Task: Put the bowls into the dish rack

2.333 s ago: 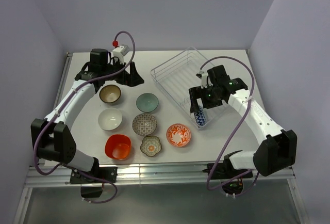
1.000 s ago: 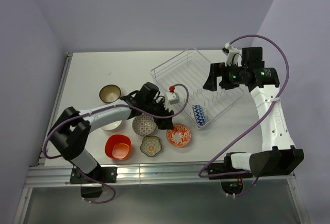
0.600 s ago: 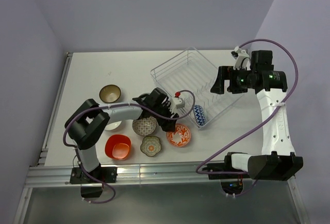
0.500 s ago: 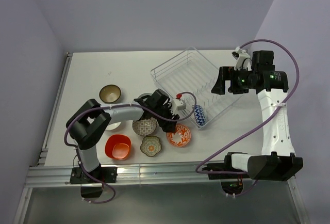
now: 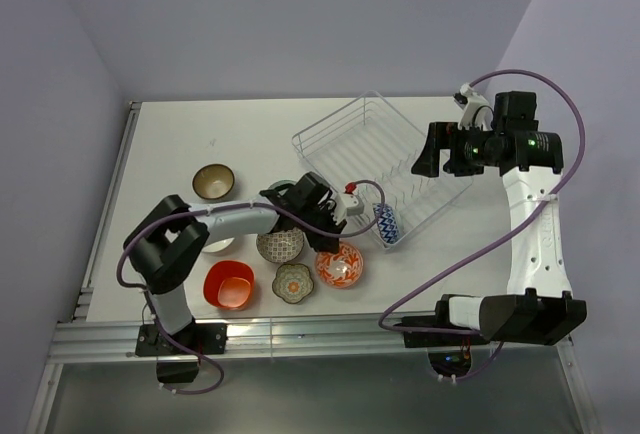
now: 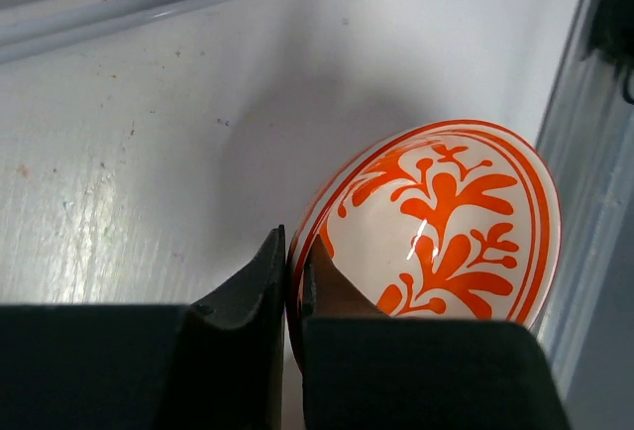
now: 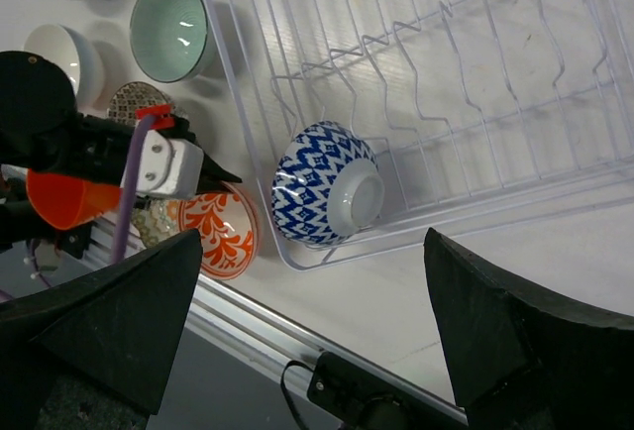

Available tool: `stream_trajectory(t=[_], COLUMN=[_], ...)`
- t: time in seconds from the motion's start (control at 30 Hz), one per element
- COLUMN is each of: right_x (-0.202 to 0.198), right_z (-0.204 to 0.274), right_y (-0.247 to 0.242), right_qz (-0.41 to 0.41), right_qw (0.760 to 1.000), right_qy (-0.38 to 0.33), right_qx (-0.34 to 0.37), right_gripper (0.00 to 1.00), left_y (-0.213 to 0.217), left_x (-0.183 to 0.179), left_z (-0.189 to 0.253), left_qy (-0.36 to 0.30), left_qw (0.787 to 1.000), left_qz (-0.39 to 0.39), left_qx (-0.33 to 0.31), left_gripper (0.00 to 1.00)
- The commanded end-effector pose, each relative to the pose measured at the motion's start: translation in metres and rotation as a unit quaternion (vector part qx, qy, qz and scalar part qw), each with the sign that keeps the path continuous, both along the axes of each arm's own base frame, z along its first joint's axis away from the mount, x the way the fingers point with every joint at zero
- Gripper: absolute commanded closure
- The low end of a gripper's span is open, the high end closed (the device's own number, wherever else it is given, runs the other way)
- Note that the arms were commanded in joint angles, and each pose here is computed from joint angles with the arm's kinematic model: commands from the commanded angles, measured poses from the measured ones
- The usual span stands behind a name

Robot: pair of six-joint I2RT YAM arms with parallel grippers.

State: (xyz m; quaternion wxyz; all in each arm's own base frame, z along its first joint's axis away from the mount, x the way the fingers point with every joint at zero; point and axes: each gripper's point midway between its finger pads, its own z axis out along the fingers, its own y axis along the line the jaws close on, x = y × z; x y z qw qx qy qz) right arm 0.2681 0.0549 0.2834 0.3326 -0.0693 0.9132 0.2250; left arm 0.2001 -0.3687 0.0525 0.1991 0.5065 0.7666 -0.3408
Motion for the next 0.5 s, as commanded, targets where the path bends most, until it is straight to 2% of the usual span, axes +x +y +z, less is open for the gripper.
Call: stream_trajectory(t=[0.0,0.07,0.1,0.13,0.23,0.37,0.47], right_x=[0.008,0.009,0.008,0.012,0.015,0.011,0.002], right_z=[0.025,0.031,0.035,0.039,0.051,0.060,0.075], right_y=[0.006,0.011,0.014,0.016,0.022,0.041,0.067], right_qz=[0.010,0.018,0.015,0.014,0.001,0.025,0.071], right_qw=[0.999,0.998,0.998,0.997,0.995,0.993,0.986], right_qy=[-0.034,-0.042,-0.042,-0.053,-0.063,-0.053,-0.080], right_qx=[0.020,0.035,0.046,0.053,0.078,0.102,0.125], right_gripper=[0.00,0.00,0.00,0.00,0.01,0.01,0.01], left_y=[-0.016,-0.016,-0.016,-0.015,-0.005,0.009,0.016], left_x=[0.007,0.015,0.015,0.021,0.043,0.073,0.093], left_z=[0.091,0.124,0.143,0.177,0.239,0.290,0.318], left_qy=[-0.052,-0.067,-0.051,-0.079,-0.113,-0.150,-0.159], left_qw=[0.994,0.989,0.985,0.974,0.949,0.920,0.901], left_qz=[-0.007,0.006,0.020,0.027,0.062,0.115,0.142], left_qx=[-0.094,-0.134,-0.163,-0.211,-0.289,-0.343,-0.377], left_gripper=[1.00,1.00,1.00,1.00,1.00,1.00,1.00])
